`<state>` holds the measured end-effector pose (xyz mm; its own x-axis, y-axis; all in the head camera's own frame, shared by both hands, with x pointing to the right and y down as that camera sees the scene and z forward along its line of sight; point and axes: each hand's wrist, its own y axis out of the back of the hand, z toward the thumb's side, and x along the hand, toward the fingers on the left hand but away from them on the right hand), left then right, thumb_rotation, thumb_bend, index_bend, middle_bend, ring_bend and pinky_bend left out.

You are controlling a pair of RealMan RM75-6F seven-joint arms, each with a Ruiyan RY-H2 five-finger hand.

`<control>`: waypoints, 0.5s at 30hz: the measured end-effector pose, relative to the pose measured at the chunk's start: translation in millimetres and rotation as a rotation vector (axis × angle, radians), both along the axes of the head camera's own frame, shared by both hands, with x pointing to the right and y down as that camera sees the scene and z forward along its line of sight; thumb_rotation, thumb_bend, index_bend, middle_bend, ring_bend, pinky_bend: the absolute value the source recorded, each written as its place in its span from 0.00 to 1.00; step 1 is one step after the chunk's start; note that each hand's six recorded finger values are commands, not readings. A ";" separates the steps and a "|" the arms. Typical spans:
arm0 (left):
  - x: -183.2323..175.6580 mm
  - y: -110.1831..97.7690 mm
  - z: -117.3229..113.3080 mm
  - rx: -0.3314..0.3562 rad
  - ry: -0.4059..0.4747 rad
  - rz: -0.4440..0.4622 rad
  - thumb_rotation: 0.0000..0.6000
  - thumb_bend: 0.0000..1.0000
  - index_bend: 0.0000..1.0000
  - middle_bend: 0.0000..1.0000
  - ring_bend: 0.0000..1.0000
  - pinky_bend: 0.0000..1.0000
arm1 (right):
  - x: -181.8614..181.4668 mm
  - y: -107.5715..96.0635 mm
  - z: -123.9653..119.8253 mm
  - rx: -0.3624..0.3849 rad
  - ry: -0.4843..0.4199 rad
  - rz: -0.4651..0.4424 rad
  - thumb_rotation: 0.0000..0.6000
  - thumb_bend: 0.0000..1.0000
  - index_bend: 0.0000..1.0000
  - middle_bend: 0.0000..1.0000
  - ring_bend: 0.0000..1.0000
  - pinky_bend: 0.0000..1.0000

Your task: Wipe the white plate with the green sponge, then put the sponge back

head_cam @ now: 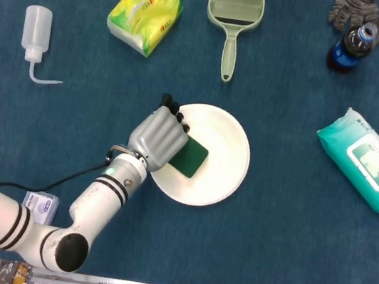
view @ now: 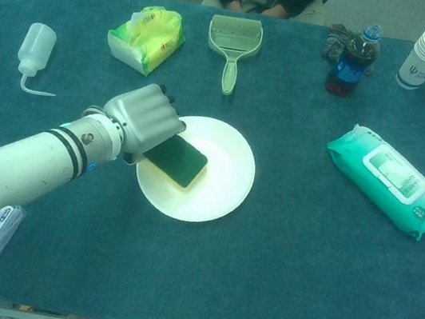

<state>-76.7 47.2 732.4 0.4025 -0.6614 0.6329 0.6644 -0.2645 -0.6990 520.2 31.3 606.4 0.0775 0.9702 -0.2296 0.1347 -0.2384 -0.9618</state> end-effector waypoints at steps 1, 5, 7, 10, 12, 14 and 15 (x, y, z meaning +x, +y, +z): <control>1.3 0.2 0.7 0.002 -0.006 0.004 0.89 0.29 0.42 0.28 0.19 0.17 | 0.4 0.1 -0.5 0.001 -0.001 0.001 0.98 0.32 0.30 0.32 0.21 0.40; 4.5 0.7 3.0 0.010 -0.027 0.017 0.89 0.29 0.42 0.28 0.19 0.17 | 3.2 0.6 -1.6 0.006 0.000 0.007 0.98 0.32 0.30 0.31 0.21 0.40; 4.7 0.6 3.8 0.014 -0.037 0.021 0.89 0.29 0.42 0.28 0.19 0.17 | 4.4 0.7 -1.5 0.007 0.001 0.010 0.98 0.32 0.30 0.31 0.21 0.40; 3.2 -1.9 3.6 0.032 -0.045 0.024 0.89 0.29 0.43 0.29 0.19 0.17 | 5.1 0.4 -1.4 0.008 0.000 0.010 0.98 0.32 0.30 0.31 0.21 0.40; 0.0 -5.2 2.6 0.053 -0.054 0.023 0.89 0.29 0.43 0.29 0.19 0.17 | 5.4 0.0 -1.3 0.009 0.000 0.010 0.98 0.32 0.30 0.31 0.21 0.40; -4.4 -8.9 1.5 0.071 -0.064 0.018 0.89 0.29 0.43 0.29 0.19 0.17 | 5.4 -0.5 -1.1 0.009 -0.001 0.011 0.98 0.32 0.30 0.31 0.21 0.40; -7.8 -11.4 0.6 0.081 -0.071 0.012 0.89 0.29 0.43 0.29 0.19 0.17 | 5.5 -0.8 -0.9 0.010 -0.001 0.011 0.98 0.32 0.30 0.31 0.21 0.40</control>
<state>-84.6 35.8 733.0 0.3669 -0.7067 0.6049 0.7160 -0.2007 -0.6687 525.6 30.5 605.4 0.0672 0.9731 -0.2202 0.1385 -0.2276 -0.9638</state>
